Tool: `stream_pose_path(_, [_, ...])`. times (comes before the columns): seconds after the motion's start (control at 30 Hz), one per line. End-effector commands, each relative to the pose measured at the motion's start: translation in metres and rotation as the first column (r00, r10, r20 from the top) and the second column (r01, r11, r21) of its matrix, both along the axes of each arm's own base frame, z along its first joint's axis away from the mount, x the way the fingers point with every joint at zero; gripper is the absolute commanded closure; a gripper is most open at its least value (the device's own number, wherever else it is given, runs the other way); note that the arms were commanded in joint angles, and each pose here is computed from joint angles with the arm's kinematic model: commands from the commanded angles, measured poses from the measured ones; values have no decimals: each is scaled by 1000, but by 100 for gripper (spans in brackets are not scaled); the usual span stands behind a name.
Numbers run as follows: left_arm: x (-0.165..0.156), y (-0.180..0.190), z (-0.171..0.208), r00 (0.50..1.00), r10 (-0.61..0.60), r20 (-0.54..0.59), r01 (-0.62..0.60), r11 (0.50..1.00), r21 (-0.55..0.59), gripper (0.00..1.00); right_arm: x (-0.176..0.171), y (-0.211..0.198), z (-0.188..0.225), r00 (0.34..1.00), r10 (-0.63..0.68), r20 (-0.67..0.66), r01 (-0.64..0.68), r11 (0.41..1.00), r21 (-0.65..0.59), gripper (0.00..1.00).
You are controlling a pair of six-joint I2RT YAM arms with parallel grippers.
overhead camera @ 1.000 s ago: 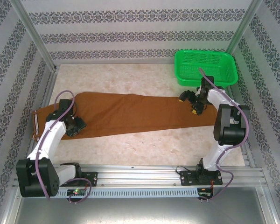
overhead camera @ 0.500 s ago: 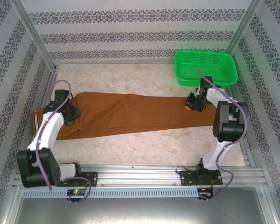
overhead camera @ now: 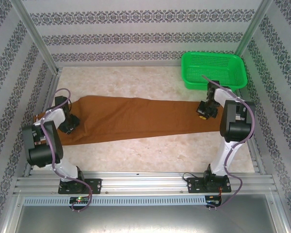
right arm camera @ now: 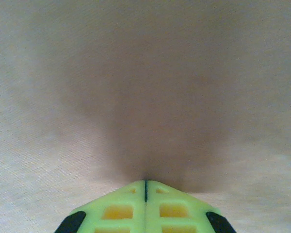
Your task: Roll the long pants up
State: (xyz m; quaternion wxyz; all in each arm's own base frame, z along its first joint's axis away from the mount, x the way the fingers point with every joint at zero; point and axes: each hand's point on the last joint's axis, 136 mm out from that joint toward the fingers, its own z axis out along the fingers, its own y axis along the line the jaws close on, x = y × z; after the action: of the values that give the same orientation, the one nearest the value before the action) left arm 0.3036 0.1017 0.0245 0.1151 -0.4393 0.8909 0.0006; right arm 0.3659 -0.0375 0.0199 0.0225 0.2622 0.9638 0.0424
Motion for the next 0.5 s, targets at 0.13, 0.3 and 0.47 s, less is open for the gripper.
stream_pose_path(0.13, [52,16,-5,996,-91,0,91,996,14,65,-32,-57,-3,990,-53,-131,33,987,-156,100])
stream_pose_path(0.3, [76,20,-13,993,-113,-17,113,994,-8,69,-34,-74,3,988,-70,-140,37,973,-228,100])
stream_pose_path(0.47, [76,19,-11,994,-109,-3,109,994,-8,70,-50,-87,39,993,-105,-49,87,956,-281,60])
